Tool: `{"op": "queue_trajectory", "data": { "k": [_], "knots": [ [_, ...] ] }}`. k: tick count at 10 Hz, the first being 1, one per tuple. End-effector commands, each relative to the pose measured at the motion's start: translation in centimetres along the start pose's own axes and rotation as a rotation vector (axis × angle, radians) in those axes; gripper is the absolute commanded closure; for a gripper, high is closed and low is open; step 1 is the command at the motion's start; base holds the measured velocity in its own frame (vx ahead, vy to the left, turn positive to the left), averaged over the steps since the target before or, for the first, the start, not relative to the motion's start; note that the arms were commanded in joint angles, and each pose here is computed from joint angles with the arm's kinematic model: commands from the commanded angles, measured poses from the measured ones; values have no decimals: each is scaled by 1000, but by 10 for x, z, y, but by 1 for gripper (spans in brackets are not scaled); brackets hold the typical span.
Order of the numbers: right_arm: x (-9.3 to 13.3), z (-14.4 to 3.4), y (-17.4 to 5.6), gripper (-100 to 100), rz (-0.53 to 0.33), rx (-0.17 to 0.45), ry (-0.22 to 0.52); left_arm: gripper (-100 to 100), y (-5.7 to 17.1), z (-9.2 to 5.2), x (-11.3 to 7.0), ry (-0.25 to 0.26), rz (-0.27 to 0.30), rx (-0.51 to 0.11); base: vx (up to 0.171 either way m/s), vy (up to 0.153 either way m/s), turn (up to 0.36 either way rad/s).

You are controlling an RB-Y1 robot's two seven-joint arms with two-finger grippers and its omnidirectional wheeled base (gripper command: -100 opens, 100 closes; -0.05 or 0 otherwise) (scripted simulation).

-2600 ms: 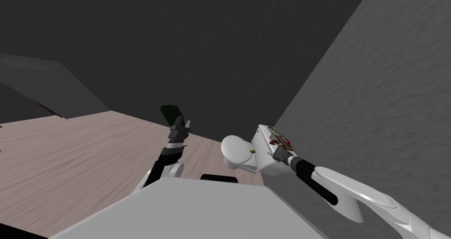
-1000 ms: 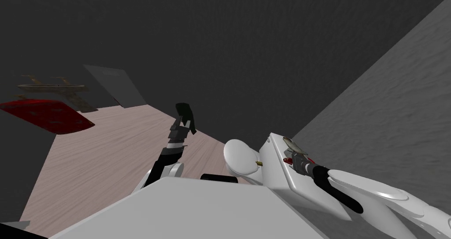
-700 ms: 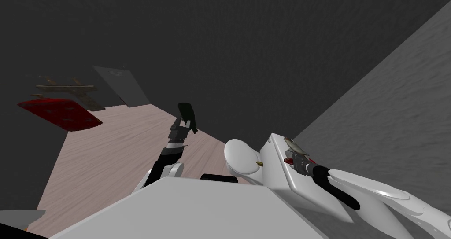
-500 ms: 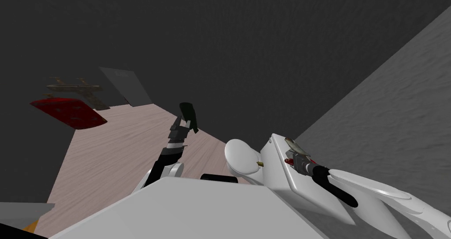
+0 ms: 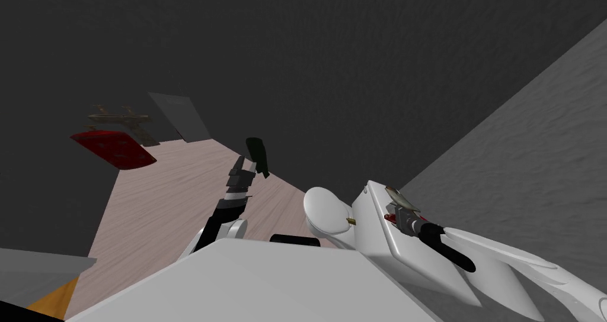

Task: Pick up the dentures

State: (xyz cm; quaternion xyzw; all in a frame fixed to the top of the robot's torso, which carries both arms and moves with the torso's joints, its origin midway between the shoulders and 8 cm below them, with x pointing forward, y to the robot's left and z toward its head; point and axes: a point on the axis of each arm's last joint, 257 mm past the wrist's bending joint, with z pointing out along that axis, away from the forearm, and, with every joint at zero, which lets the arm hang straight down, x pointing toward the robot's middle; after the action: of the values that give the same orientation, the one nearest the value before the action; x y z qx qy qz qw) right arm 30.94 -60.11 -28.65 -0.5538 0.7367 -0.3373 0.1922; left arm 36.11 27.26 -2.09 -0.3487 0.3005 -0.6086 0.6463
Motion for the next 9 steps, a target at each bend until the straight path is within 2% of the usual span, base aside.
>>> {"op": "queue_trajectory", "data": {
  "k": [1, 9],
  "knots": [
    [3, 2, 0, -100, 16, 0, 9, 0, 0, 0, 0, 0, 0, 0, -25, 2, 109],
    [11, 9, 4, -100, 51, -12, 30, 0, 0, 0, 0, 0, 0, 0, -33, -4, 65]
  ]
}}
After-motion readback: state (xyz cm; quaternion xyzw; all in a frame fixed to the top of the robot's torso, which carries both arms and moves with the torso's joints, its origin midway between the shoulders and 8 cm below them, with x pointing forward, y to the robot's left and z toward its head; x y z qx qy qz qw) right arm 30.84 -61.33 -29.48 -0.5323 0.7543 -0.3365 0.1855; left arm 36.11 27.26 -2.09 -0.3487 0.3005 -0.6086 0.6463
